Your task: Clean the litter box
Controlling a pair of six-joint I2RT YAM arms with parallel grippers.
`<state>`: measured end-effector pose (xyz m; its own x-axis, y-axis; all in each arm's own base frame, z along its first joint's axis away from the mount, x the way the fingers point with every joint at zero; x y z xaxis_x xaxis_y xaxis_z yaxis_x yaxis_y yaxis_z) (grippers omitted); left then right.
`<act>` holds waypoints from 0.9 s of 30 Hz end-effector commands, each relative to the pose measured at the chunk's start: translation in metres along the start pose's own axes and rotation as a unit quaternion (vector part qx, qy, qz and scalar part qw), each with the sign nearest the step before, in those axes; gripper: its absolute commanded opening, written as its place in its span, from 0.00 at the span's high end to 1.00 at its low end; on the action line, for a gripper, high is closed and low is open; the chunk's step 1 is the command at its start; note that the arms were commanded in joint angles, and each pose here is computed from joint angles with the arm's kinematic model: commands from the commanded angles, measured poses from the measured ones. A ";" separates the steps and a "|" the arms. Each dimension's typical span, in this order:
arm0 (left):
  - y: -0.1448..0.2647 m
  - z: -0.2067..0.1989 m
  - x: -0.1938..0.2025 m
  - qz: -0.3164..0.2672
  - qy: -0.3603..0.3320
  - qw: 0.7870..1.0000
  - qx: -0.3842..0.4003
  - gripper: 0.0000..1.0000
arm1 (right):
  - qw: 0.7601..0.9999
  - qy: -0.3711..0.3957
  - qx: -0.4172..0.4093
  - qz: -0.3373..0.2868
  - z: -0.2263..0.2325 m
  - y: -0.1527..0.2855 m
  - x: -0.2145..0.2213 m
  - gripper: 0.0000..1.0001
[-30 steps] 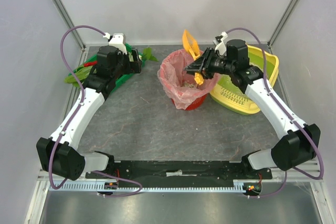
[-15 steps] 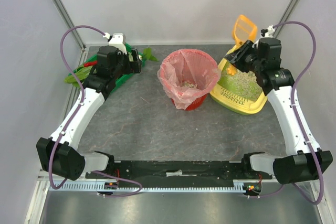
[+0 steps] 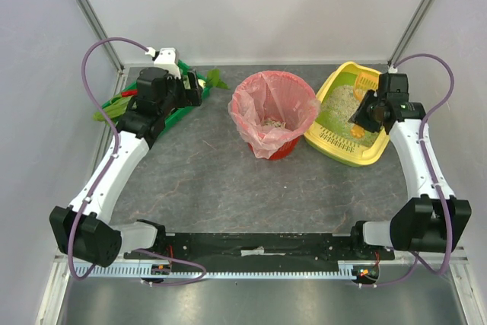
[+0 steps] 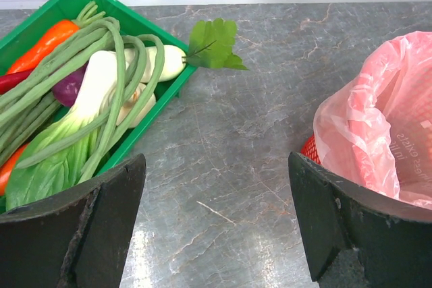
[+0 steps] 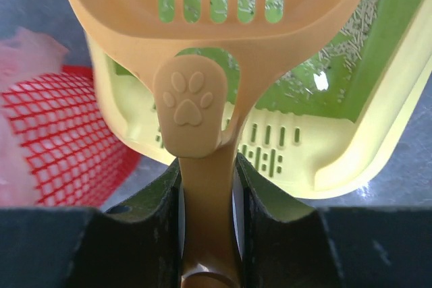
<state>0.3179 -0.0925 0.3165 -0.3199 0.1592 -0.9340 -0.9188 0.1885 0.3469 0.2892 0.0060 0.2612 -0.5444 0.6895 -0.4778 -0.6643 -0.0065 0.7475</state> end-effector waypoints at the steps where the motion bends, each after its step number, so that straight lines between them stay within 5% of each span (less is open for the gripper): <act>1: 0.011 0.008 -0.008 -0.029 -0.020 0.999 -0.019 0.08 | 0.997 0.045 0.060 0.015 -0.023 -0.012 0.006 1.00; 14: 0.014 0.009 -0.007 -0.031 -0.027 0.999 -0.019 0.08 | 0.977 0.075 0.130 0.153 -0.046 -0.069 0.003 1.00; 27: 0.016 0.011 0.006 -0.021 -0.042 0.998 -0.030 0.07 | 0.961 0.075 0.170 0.207 -0.034 -0.090 -0.026 1.00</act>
<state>0.3051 -0.0838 0.3108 -0.3112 0.2080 -0.9273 -0.9241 0.1612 0.3463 0.3449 -0.0325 0.1865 -0.7892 0.5799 -0.2021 -0.2465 0.0022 0.9691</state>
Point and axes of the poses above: each gripper's point midway between its finger pads, its own y axis back along the fingers, its own z axis along the line the jaws close on, x = y × z, the point moved 8 cm from there along y, back along the fingers, and after that the axes turned 13 degrees about -y, right-handed, at the moved point
